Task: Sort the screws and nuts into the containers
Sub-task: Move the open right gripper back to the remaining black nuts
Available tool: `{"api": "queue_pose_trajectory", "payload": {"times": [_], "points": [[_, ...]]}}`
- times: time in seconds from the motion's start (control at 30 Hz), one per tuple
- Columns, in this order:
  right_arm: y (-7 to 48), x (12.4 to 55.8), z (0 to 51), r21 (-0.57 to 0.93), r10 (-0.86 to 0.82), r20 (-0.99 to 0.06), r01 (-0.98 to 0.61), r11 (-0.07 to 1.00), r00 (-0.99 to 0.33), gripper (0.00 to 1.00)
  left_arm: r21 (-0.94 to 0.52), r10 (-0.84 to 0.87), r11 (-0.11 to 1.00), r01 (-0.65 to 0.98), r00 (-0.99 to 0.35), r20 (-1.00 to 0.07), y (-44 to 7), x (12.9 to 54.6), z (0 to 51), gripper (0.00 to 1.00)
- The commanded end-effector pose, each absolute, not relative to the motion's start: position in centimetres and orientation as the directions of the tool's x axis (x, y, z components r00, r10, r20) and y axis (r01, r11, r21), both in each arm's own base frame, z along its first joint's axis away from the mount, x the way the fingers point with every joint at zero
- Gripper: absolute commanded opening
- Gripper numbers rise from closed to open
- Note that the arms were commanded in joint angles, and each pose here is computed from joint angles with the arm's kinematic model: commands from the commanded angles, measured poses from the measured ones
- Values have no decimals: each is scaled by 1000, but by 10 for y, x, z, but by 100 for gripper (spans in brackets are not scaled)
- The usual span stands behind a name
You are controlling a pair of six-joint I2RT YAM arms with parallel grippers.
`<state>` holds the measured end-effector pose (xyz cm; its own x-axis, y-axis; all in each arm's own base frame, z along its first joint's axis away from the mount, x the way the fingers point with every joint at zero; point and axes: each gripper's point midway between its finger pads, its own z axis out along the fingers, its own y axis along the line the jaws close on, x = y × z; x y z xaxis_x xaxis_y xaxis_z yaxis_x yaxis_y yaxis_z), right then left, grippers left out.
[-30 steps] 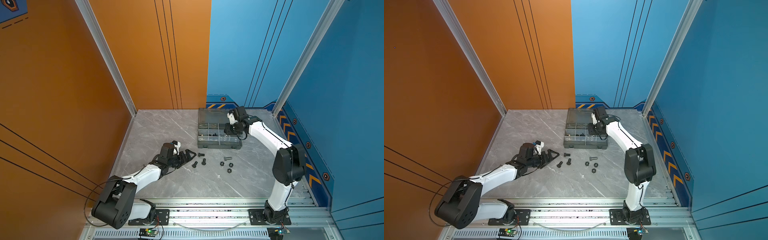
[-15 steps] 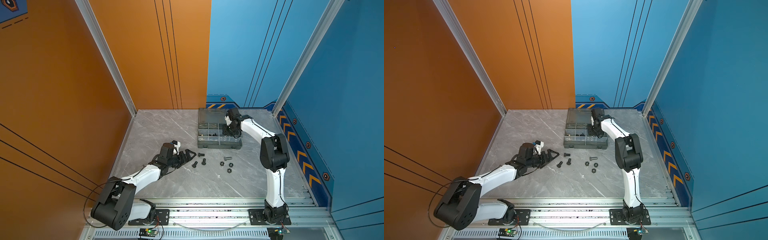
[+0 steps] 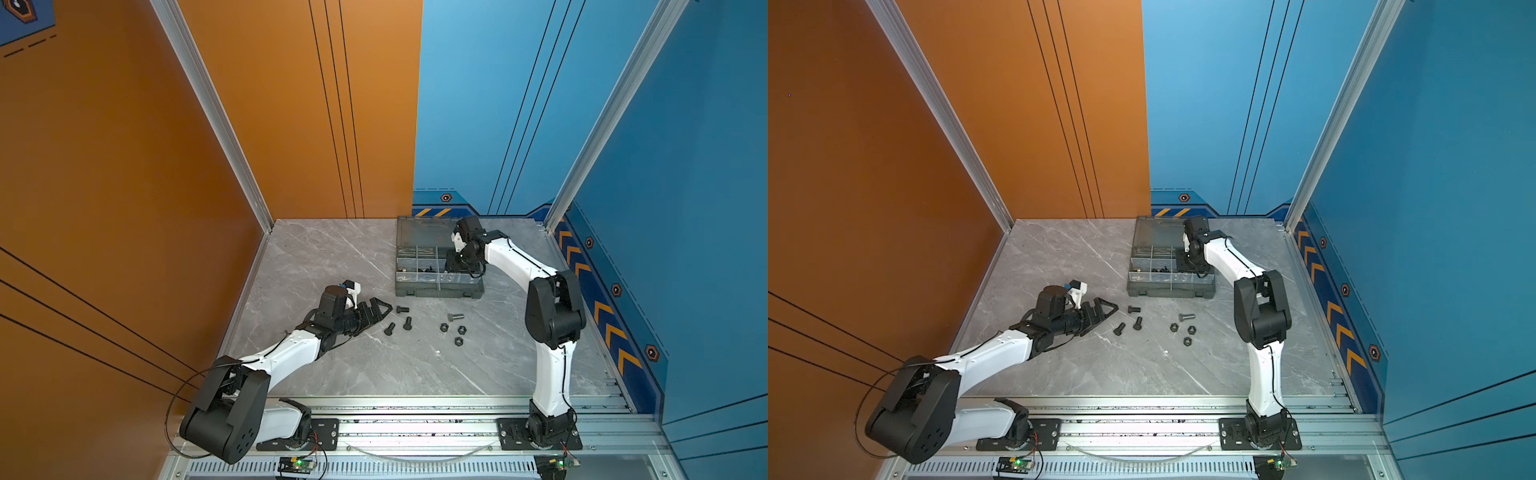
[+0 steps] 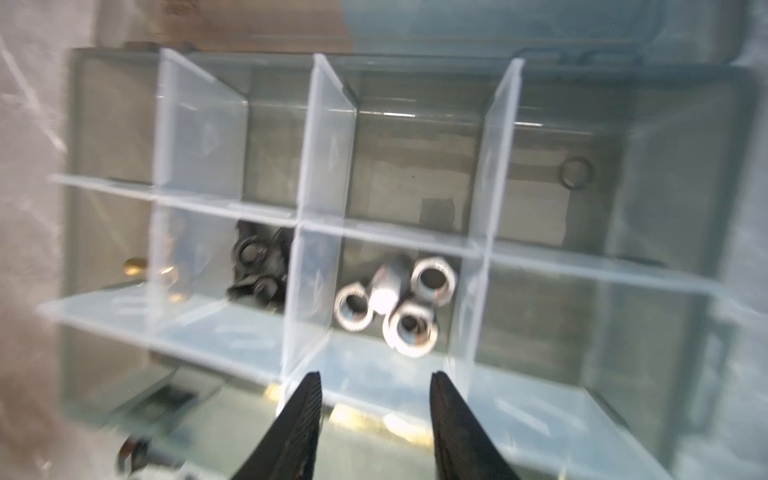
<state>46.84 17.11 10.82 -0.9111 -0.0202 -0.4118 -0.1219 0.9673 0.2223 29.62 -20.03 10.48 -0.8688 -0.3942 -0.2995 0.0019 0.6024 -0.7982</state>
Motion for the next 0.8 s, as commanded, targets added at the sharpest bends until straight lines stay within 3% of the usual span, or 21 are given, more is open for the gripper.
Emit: {"api": "queue_pose_trajectory", "payload": {"times": [0.0, 0.43, 0.77], "points": [[173, 437, 138, 226, -59, -423, -168, 960, -904, 47, -789, -389, 614, 12, -865, -316, -196, 295, 104, 98], [171, 330, 118, 159, -83, -353, -147, 976, -932, 52, -785, -385, 619, 18, -865, -323, -197, 293, 103, 98], [156, 291, 79, 78, -31, -294, -56, 995, -955, 54, -791, -380, 612, 24, -868, -320, -200, 293, 104, 98]]}}
